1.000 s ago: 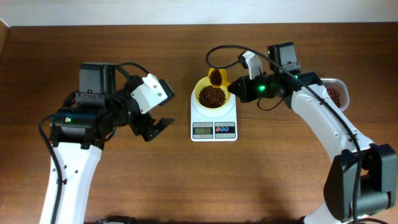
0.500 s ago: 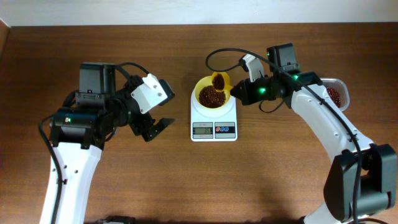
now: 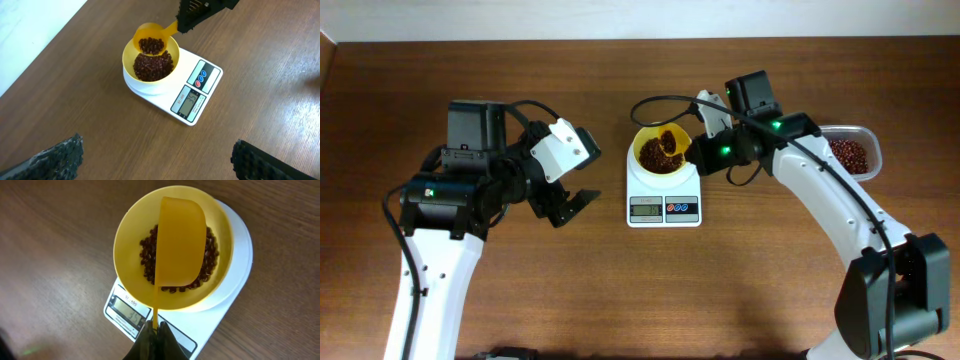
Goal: Scoop item into bowl and weigh 50g on scale
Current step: 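Tilt the scoop with the right gripper to pour beans into the bowl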
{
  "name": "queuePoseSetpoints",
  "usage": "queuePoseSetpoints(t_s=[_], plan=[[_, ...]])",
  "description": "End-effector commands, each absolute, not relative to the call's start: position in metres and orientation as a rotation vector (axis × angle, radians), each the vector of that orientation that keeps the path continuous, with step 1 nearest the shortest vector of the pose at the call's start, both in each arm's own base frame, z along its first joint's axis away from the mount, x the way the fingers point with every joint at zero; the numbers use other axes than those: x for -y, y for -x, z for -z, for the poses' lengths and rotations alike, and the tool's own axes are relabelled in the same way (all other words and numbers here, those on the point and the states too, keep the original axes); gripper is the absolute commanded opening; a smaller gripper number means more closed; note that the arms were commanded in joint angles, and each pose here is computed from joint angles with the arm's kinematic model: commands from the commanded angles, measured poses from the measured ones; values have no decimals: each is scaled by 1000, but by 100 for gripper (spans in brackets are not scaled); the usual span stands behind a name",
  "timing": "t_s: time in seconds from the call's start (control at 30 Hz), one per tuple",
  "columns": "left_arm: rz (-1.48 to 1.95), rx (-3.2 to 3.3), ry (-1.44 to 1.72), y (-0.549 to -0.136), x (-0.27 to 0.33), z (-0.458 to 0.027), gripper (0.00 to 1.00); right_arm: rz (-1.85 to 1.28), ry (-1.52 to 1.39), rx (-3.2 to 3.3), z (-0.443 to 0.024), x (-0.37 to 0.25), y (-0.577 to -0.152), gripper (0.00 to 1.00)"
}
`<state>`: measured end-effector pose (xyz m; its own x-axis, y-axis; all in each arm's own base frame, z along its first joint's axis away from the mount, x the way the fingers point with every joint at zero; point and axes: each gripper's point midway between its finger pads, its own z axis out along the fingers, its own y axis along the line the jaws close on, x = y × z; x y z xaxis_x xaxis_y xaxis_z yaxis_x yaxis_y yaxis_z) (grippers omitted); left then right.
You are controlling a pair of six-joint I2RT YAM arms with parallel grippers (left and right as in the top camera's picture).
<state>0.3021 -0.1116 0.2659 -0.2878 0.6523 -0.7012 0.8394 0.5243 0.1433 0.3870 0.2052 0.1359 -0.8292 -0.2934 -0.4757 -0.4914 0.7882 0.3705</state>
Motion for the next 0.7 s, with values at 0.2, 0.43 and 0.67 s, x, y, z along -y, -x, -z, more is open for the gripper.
queuePoseSetpoints(t_s=[0.2, 0.43, 0.67], plan=[[320, -2021, -1200, -302, 112, -273, 99, -673, 591, -2556, -148, -206, -391, 4], [321, -2021, -1200, -302, 112, -273, 99, -639, 588, -2558, -147, -204, -393, 4], [320, -2021, -1200, -302, 112, -273, 99, -545, 605, -2566, -154, -204, -394, 4]])
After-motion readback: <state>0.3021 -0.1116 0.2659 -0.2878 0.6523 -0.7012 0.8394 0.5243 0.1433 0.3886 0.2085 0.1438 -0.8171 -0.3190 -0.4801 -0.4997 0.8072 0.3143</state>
